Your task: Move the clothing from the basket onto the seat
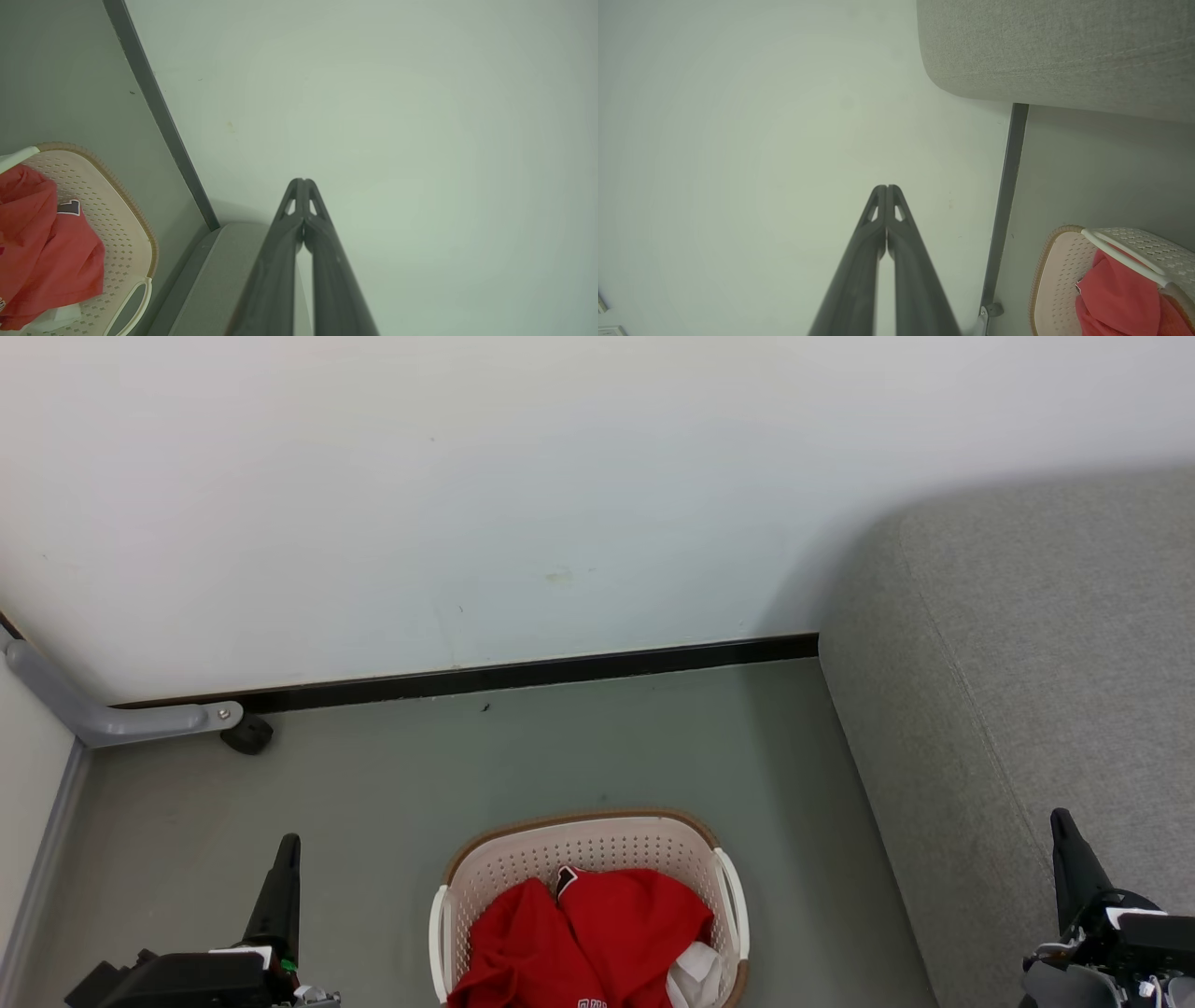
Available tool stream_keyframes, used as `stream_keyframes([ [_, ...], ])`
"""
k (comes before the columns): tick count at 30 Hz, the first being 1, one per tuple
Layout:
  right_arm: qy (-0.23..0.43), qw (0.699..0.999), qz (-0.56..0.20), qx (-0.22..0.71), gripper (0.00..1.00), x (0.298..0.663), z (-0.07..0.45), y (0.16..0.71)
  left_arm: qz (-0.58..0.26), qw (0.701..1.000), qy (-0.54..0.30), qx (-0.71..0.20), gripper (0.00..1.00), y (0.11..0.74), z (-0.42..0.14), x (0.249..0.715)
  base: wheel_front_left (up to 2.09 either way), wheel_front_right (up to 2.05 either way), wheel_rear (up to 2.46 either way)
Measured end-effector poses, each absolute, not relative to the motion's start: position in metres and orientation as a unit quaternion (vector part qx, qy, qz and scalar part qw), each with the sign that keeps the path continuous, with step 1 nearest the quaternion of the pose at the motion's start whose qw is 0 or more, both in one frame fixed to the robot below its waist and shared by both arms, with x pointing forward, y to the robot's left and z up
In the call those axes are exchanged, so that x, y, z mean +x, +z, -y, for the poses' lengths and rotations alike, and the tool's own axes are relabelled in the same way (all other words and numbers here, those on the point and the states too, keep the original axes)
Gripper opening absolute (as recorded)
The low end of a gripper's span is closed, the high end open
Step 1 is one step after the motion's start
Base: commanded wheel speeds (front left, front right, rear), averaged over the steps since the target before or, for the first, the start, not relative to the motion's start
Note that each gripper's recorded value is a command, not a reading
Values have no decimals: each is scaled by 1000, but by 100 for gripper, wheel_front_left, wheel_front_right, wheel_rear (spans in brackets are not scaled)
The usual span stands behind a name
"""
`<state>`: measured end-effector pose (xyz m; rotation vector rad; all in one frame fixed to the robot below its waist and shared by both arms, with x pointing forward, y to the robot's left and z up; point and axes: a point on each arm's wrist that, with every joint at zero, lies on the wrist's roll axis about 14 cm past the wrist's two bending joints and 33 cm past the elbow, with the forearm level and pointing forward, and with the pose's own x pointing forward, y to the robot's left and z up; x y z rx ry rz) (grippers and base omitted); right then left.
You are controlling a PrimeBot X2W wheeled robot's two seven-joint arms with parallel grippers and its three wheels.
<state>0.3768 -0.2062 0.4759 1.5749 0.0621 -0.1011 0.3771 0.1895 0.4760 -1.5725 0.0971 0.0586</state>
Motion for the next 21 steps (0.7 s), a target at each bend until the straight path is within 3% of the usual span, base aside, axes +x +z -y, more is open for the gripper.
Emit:
stream_keyframes([
  [21, -45, 704, -28, 708, 0, 377, 206, 476, -44, 705, 26, -707, 0, 476, -189, 377, 0, 0, 0],
])
